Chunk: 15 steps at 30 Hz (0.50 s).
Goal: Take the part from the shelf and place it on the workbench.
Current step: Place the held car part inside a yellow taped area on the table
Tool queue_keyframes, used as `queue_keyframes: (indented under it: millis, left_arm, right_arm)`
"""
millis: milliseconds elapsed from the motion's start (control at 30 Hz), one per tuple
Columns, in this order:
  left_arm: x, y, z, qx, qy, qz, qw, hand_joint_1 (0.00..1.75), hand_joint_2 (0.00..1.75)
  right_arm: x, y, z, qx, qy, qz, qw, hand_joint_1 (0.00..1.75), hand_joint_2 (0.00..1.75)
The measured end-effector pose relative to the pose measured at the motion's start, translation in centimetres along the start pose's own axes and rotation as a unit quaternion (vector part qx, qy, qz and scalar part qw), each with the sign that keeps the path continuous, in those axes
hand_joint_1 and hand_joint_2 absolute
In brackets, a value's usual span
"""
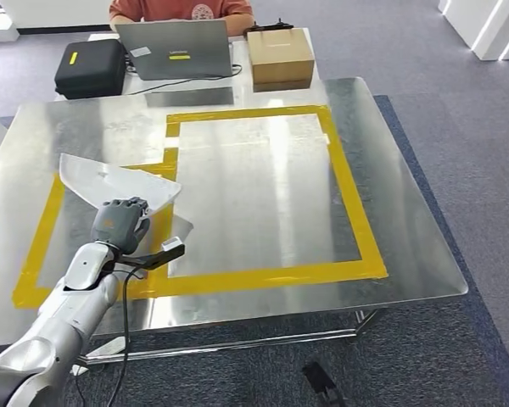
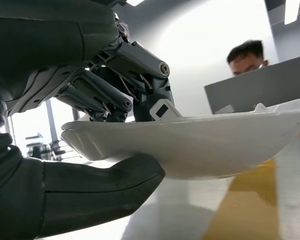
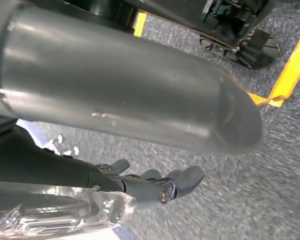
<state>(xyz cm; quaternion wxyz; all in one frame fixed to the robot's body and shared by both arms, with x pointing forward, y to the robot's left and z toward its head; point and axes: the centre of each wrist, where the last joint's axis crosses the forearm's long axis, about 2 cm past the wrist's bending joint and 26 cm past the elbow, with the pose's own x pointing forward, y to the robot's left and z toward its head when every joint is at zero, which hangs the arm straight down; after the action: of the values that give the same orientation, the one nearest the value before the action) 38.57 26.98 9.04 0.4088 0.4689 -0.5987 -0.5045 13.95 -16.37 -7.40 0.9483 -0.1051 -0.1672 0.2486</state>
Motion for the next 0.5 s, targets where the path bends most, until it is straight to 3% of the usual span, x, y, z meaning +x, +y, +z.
queue_keyframes:
  millis: [267,500]
  left_arm:
    - [0.24,-0.19,0.13,-0.005,-0.002,0.000,1.000,1.75,1.75]
    - [0.74,-0.51,0.43,-0.004,-0.033,-0.006,0.999,1.75,1.75]
  right_arm:
    - [-0.04,0.05,0.02,-0.003,-0.004,-0.002,1.000,0.00,0.00]
    - [0.11,-0.03,0.02,-0.007,-0.009,-0.003,1.000,0.00,0.00]
